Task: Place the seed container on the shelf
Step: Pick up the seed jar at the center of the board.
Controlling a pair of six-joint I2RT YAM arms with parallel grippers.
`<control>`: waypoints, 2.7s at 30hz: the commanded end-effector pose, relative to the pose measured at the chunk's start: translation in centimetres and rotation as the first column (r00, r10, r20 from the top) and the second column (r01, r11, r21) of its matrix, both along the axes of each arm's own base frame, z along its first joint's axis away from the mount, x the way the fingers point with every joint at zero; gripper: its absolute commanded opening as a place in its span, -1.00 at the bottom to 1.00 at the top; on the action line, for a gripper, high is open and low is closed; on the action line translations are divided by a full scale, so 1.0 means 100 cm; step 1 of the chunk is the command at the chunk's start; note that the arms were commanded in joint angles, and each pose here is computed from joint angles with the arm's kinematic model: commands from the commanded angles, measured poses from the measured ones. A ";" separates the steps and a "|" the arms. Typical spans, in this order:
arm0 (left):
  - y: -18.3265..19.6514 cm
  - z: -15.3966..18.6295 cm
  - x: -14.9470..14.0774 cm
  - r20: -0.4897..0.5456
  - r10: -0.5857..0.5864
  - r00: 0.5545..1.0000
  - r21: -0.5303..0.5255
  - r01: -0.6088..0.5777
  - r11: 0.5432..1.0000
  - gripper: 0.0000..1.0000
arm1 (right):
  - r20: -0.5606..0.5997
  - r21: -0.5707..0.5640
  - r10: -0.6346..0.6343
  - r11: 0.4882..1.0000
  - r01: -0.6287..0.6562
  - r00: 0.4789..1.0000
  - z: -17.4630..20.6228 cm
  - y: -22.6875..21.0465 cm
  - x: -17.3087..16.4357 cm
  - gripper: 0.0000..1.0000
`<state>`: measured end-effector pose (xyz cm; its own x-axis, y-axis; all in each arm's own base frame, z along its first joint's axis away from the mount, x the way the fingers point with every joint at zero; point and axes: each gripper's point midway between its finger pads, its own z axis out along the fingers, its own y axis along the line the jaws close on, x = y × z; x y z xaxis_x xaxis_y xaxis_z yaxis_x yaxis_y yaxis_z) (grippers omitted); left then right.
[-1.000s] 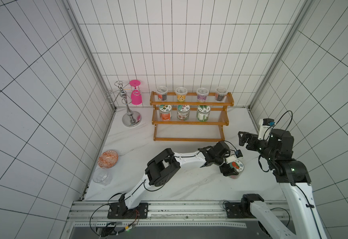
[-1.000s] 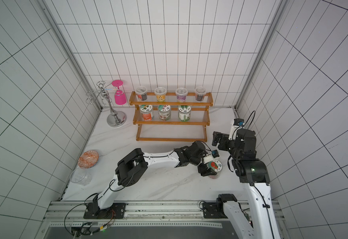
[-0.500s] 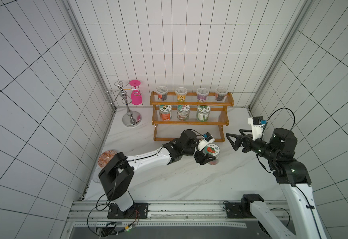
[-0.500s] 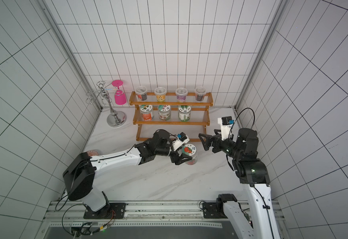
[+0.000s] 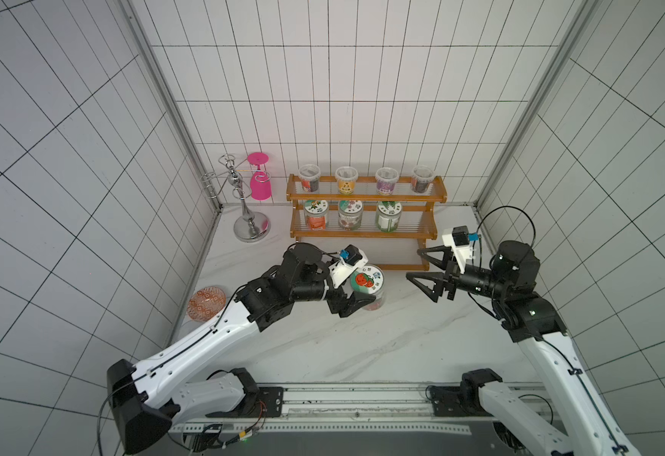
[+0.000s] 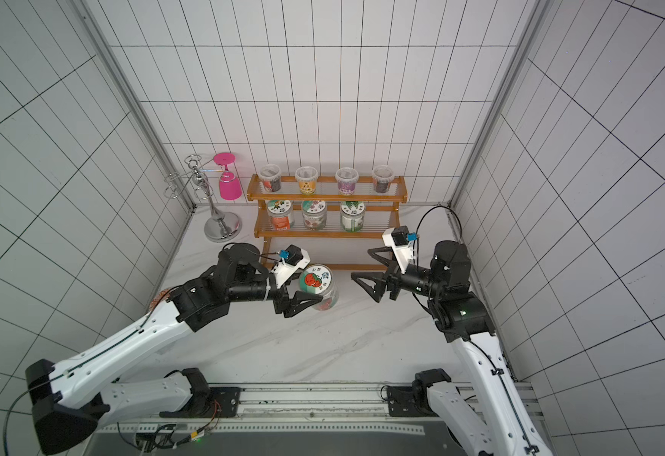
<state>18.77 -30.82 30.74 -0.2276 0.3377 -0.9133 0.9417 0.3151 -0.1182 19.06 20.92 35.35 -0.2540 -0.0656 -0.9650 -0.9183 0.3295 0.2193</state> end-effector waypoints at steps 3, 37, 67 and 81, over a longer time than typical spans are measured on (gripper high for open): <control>0.018 0.021 -0.023 0.034 -0.049 0.998 0.007 0.049 0.999 0.22 | 0.150 -0.045 0.109 0.994 -0.103 0.983 -0.010 0.023 -0.017 0.99; 0.025 0.028 -0.046 0.092 -0.142 0.986 -0.017 0.144 0.989 0.23 | 0.204 -0.193 0.428 0.899 -0.393 0.880 -0.060 0.106 -0.082 0.99; 0.033 0.027 -0.033 0.121 -0.039 0.992 -0.032 0.043 0.999 0.99 | 0.246 -0.184 0.407 0.911 -0.370 0.880 -0.061 0.105 -0.083 0.21; 0.069 0.055 -0.035 0.236 0.124 0.964 -0.136 -0.093 0.986 0.98 | 0.303 -0.083 -0.038 0.994 0.066 0.952 -0.067 0.047 0.007 0.10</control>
